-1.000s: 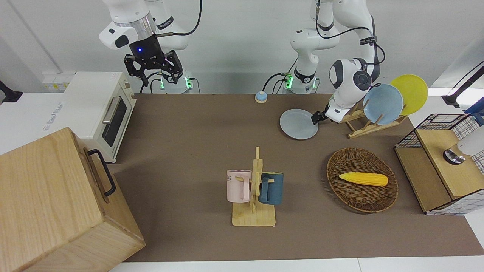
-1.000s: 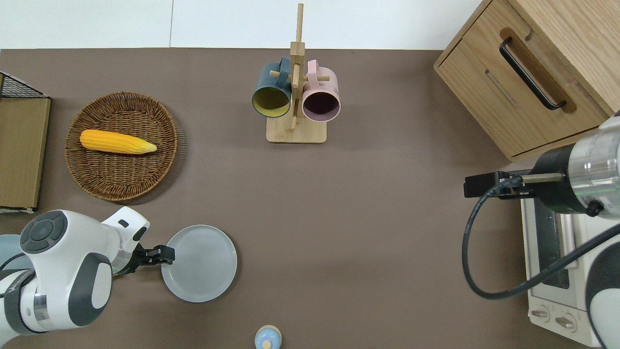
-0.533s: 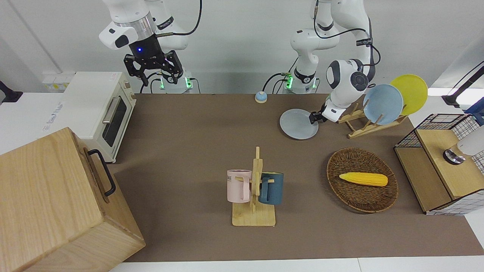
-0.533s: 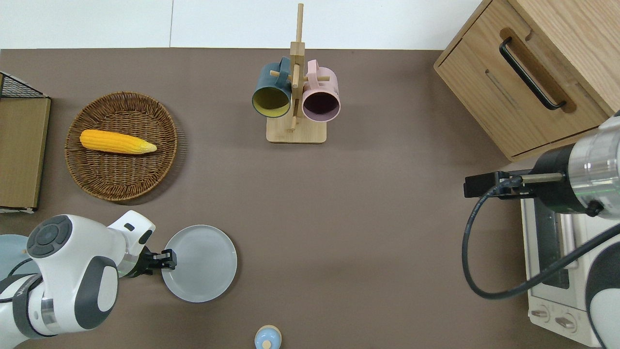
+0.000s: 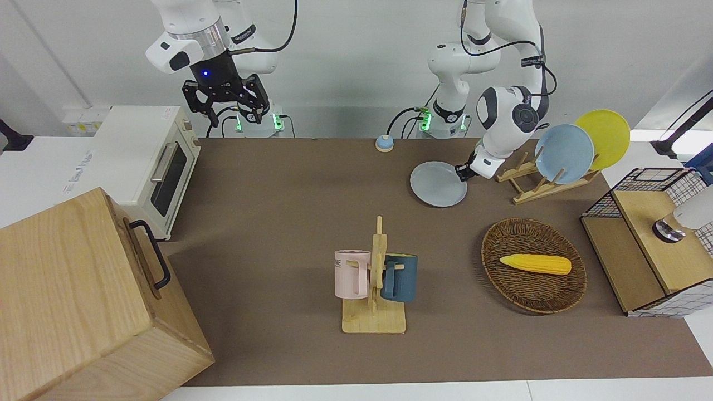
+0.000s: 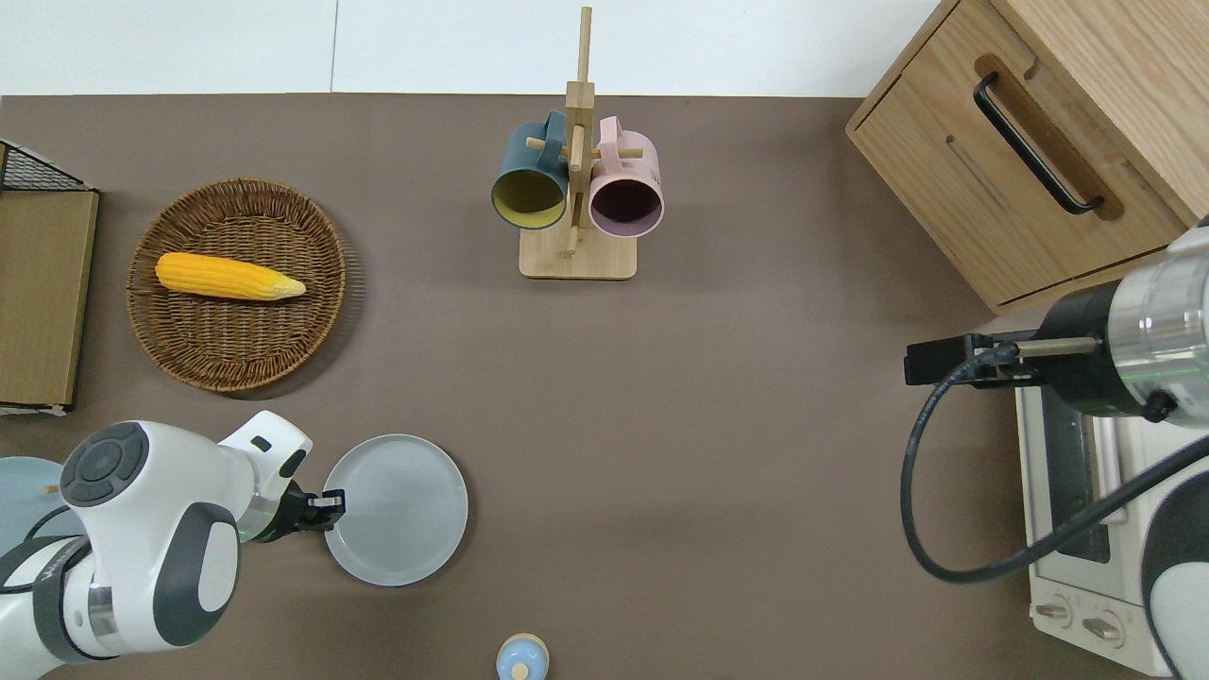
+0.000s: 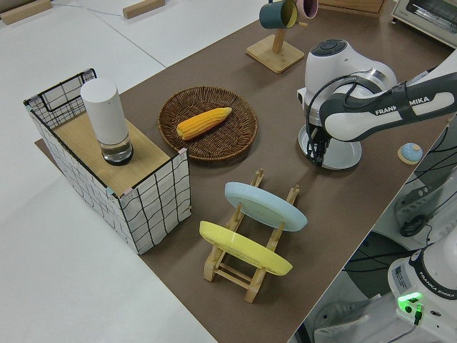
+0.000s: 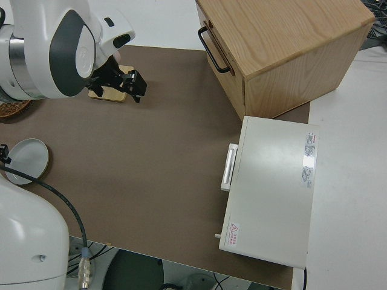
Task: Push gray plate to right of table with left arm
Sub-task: 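Push the gray plate with the left gripper toward the right arm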
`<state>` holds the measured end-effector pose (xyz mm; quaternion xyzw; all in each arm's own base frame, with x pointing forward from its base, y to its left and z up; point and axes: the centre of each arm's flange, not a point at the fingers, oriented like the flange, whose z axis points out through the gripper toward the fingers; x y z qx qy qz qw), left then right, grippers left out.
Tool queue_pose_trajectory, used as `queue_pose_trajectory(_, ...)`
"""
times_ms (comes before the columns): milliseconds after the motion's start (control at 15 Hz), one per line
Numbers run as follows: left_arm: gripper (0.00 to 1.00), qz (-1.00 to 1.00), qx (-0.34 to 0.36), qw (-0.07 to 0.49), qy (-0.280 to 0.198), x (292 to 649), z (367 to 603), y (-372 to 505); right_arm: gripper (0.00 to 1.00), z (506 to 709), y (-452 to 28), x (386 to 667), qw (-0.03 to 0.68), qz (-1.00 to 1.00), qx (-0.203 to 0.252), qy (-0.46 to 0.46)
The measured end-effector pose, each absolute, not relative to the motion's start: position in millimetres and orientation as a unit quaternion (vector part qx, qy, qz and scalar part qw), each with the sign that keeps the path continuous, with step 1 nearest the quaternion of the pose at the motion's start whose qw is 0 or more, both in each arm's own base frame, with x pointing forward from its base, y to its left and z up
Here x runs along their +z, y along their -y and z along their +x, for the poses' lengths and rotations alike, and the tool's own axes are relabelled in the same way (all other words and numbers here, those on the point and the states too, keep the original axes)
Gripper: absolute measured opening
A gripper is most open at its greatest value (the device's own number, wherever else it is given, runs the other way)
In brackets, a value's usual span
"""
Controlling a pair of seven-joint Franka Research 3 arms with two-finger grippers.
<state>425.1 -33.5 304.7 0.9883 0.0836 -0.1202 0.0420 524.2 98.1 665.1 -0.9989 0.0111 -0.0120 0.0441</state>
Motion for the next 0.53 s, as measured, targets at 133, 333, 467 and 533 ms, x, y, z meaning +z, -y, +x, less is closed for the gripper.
queue_pose_trajectory(133,0.04,0.988,-0.120,0.042,-0.083,305,425,37,1.00,524,-98,665,0.044,-0.999,-0.012,-0.011)
queue_pose_trajectory(333,0.03,0.989,-0.114,0.042,-0.089,306,425,53,1.00,524,-98,665,0.044,-0.999,-0.012,-0.011)
queue_pose_trajectory(467,0.03,0.989,-0.111,0.042,-0.092,306,425,67,1.00,524,-98,665,0.044,-0.999,-0.012,-0.011)
queue_pose_trajectory(533,0.03,0.989,-0.108,0.045,-0.092,307,424,75,1.00,524,-98,665,0.044,-0.999,-0.012,-0.011)
